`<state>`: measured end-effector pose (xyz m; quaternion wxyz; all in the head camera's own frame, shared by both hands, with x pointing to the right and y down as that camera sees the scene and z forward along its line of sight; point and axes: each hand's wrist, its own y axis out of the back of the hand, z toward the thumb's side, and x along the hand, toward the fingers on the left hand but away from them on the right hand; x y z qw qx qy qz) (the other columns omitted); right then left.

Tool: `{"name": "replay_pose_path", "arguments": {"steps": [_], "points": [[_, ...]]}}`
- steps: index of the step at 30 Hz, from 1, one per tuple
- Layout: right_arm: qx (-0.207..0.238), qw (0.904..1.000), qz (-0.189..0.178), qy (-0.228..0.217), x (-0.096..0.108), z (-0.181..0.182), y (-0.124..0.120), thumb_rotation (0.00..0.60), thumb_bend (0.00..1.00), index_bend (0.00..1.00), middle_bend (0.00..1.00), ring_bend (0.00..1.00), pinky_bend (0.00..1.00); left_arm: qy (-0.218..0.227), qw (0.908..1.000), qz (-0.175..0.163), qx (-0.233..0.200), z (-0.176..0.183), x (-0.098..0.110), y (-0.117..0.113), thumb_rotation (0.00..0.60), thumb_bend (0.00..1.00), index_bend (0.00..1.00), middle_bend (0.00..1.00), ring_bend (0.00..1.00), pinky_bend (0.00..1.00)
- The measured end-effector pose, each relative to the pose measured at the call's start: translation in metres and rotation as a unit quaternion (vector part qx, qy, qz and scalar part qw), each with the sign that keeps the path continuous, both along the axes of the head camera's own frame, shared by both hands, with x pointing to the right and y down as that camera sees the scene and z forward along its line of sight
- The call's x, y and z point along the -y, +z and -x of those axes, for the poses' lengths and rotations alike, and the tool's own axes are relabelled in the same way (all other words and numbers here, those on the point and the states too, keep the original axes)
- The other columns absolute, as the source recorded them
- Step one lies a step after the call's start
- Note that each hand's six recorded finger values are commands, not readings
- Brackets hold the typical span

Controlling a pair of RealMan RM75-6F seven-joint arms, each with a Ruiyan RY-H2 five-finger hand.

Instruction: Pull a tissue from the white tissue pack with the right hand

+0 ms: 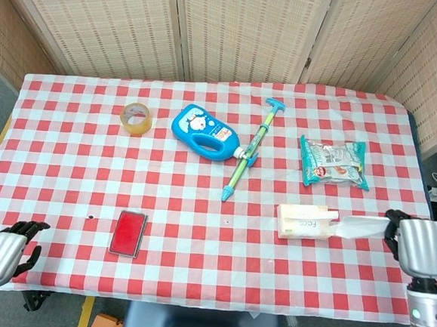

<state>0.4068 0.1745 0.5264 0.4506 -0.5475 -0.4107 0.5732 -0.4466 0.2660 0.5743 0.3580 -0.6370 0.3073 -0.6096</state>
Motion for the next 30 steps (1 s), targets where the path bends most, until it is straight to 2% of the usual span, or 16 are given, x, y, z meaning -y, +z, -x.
{"name": "replay_pose_path", "arguments": {"steps": [4, 7, 9, 10, 12, 13, 15, 18, 23, 30], "points": [[-0.026, 0.9993, 0.017, 0.019, -0.025, -0.02, -0.004, 0.6, 0.82, 0.8, 0.72, 0.85, 0.96, -0.003, 1.0, -0.001, 0.001, 0.001, 0.0, 0.0, 0.6, 0.51, 0.31, 0.34, 0.3, 0.53], [-0.029, 0.9984, 0.026, 0.04, -0.033, -0.034, -0.001, 0.6, 0.82, 0.8, 0.72, 0.85, 0.96, -0.002, 1.0, 0.001, 0.002, 0.001, 0.0, 0.001, 0.6, 0.51, 0.31, 0.34, 0.3, 0.53], [-0.024, 0.9978, 0.03, 0.054, -0.036, -0.041, 0.003, 0.6, 0.82, 0.76, 0.72, 0.82, 0.96, -0.001, 1.0, 0.002, 0.002, 0.0, 0.0, 0.001, 0.6, 0.51, 0.31, 0.34, 0.3, 0.53], [-0.019, 0.9976, 0.031, 0.058, -0.037, -0.043, 0.005, 0.6, 0.78, 0.69, 0.71, 0.79, 0.95, 0.0, 1.0, 0.002, 0.002, 0.0, 0.0, 0.001, 0.6, 0.51, 0.31, 0.34, 0.3, 0.53], [-0.006, 0.9972, 0.036, 0.065, -0.038, -0.047, 0.009, 0.6, 0.63, 0.56, 0.66, 0.74, 0.93, 0.0, 1.0, 0.002, 0.003, 0.0, 0.0, 0.001, 0.6, 0.51, 0.31, 0.34, 0.3, 0.53], [0.0, 0.997, 0.038, 0.067, -0.039, -0.048, 0.011, 0.6, 0.51, 0.48, 0.62, 0.71, 0.9, -0.001, 1.0, 0.002, 0.004, 0.0, 0.0, 0.001, 0.6, 0.51, 0.31, 0.34, 0.3, 0.53], [0.007, 0.9967, 0.042, 0.07, -0.041, -0.051, 0.014, 0.6, 0.35, 0.4, 0.55, 0.65, 0.85, -0.003, 1.0, 0.002, 0.004, 0.001, 0.0, 0.001, 0.6, 0.51, 0.31, 0.34, 0.3, 0.53], [0.002, 0.9968, 0.037, 0.07, -0.043, -0.051, 0.014, 0.6, 0.23, 0.31, 0.45, 0.55, 0.76, -0.004, 1.0, 0.002, 0.005, 0.002, 0.0, 0.001, 0.6, 0.51, 0.31, 0.34, 0.3, 0.53], [0.009, 0.9962, 0.04, 0.077, -0.048, -0.047, 0.011, 0.6, 0.17, 0.23, 0.36, 0.42, 0.65, -0.002, 1.0, 0.003, 0.004, 0.001, 0.0, 0.002, 0.6, 0.51, 0.31, 0.34, 0.3, 0.53], [0.025, 0.9959, 0.038, 0.078, -0.047, -0.041, 0.01, 0.6, 0.17, 0.22, 0.34, 0.39, 0.62, -0.006, 0.9999, 0.007, 0.005, 0.004, 0.001, 0.005, 0.6, 0.51, 0.31, 0.34, 0.3, 0.53]]}}
